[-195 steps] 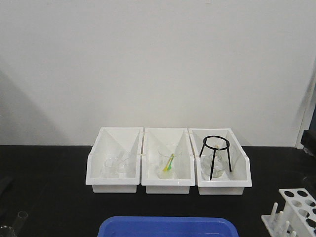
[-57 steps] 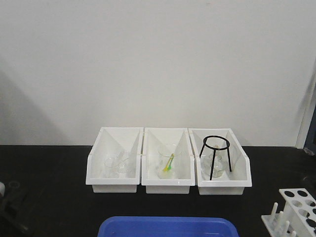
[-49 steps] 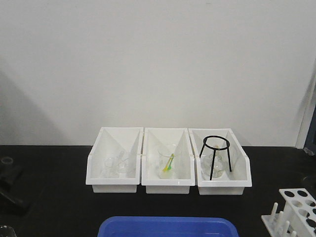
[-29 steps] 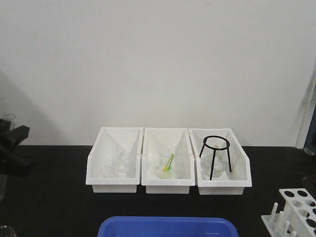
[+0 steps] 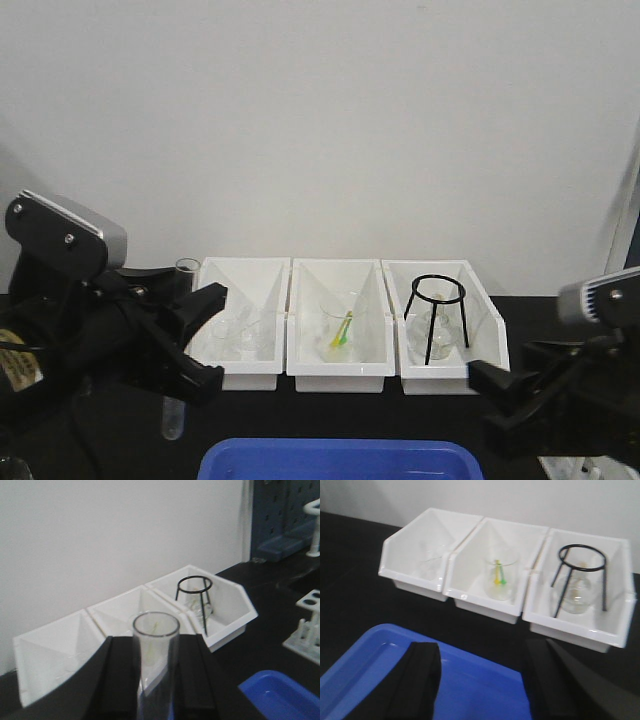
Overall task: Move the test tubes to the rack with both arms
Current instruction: 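Bring the tube toward the right gripper and grasp it with the right gripper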
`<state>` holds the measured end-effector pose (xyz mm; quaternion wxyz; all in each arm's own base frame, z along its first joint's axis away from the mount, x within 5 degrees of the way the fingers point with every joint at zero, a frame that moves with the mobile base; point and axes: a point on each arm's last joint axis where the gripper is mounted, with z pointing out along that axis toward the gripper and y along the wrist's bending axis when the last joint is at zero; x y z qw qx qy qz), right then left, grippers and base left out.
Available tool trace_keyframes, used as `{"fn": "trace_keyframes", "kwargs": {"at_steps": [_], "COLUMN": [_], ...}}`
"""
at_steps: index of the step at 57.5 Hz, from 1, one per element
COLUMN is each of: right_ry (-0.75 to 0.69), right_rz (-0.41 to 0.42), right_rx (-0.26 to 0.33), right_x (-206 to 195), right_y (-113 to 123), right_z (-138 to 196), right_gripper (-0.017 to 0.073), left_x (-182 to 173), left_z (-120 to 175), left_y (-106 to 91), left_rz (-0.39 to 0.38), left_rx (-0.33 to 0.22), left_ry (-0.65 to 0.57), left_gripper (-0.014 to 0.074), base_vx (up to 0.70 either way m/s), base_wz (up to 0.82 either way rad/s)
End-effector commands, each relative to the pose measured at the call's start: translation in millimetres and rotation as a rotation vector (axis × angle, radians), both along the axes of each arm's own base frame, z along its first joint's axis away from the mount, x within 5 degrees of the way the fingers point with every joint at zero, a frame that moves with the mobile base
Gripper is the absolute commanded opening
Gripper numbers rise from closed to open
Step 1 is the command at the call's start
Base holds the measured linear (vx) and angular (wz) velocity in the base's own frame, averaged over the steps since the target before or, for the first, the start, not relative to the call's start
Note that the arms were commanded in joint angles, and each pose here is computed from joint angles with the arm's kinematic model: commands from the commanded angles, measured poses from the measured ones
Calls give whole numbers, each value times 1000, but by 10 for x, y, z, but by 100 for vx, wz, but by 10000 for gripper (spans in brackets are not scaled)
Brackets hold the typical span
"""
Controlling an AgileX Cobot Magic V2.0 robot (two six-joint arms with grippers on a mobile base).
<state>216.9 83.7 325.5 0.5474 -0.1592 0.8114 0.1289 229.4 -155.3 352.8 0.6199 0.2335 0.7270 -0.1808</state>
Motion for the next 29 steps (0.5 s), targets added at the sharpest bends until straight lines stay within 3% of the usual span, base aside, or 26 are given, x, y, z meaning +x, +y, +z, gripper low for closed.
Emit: {"fn": "trace_keyframes", "kwargs": {"at_steps": [1,17,29], "right_ry": [-120,-159,-221], "right_rz": [31,225,312], "right_rx": [38,77,113], "right_x": [39,-132,-311], "right_y": [182,776,1002], "right_z": [160,97,155], "right_gripper": [423,423,423], "left_x": [-104,-330,-434], "left_z": [283,286,298], "left_y": [-102,-359,-460], "left_rz": [-44,-168,-219], "left_rx": [-170,-180,-213], "left_ry": [-98,-85,-71], "left_gripper": [-20,-20,-20], "base_vx": [0,0,0], "base_wz": [0,0,0]}}
